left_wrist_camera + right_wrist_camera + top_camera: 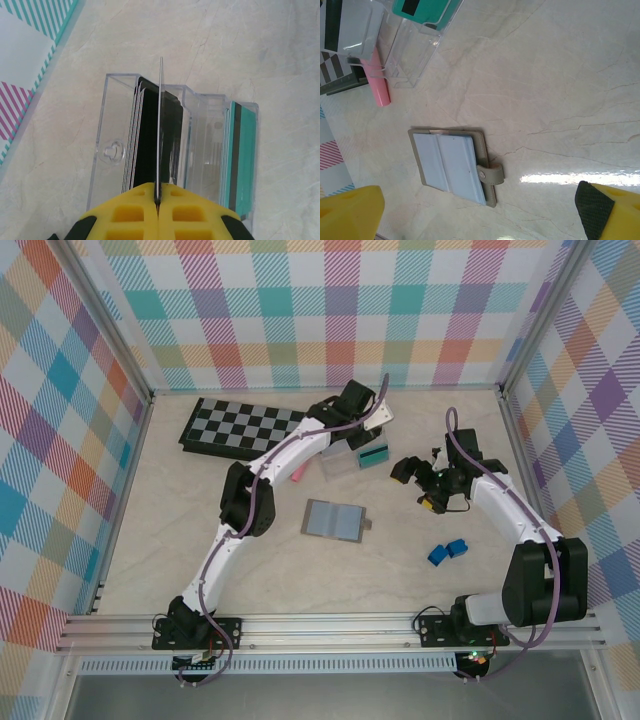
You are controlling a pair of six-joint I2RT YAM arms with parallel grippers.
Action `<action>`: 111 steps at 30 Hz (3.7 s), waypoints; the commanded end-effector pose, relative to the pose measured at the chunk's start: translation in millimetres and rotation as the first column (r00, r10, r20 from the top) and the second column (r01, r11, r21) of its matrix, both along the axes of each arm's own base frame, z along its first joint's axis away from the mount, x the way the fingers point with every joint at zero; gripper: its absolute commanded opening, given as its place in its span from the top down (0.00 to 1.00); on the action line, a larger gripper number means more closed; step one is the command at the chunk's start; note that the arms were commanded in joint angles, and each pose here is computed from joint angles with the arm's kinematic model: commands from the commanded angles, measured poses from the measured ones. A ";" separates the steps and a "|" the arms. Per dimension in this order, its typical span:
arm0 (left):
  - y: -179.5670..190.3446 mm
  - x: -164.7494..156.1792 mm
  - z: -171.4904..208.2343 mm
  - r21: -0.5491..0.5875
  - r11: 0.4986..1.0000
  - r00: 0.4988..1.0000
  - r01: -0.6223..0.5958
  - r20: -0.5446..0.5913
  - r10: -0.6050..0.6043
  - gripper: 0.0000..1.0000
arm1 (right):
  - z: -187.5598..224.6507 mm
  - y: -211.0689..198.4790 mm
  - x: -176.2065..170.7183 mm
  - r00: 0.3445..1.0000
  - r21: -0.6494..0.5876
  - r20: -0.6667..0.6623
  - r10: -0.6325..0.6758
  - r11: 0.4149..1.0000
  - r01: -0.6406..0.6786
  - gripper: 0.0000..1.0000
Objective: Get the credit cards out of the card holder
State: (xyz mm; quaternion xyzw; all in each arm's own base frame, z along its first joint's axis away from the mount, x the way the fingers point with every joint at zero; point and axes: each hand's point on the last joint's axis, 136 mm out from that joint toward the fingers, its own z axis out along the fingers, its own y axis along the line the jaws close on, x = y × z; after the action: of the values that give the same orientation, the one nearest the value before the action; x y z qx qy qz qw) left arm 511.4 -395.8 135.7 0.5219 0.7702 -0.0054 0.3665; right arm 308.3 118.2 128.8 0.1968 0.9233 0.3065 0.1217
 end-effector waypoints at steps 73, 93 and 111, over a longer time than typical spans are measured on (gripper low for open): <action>140.0 -203.1 -84.8 0.117 0.414 0.171 -0.903 -0.785 0.595 0.61 | -97.6 111.6 -15.8 0.917 -0.184 -0.249 0.311 0.914 -0.361 0.47; 130.9 -212.6 -119.0 0.182 0.396 0.090 -0.900 -0.811 0.578 0.78 | -113.2 129.2 -5.1 0.888 -0.130 -0.247 0.387 0.895 -0.426 0.61; 116.5 -218.9 -125.3 0.191 0.427 0.081 -0.884 -0.837 0.541 0.80 | -112.3 140.7 1.7 0.877 -0.093 -0.217 0.429 0.885 -0.456 0.63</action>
State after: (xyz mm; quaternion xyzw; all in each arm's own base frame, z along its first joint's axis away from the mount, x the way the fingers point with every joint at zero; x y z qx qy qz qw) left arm 307.2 -284.5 24.9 -0.0886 0.9687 -0.2294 0.0345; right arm 301.7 242.8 20.4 0.0231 0.9753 0.2167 -0.0369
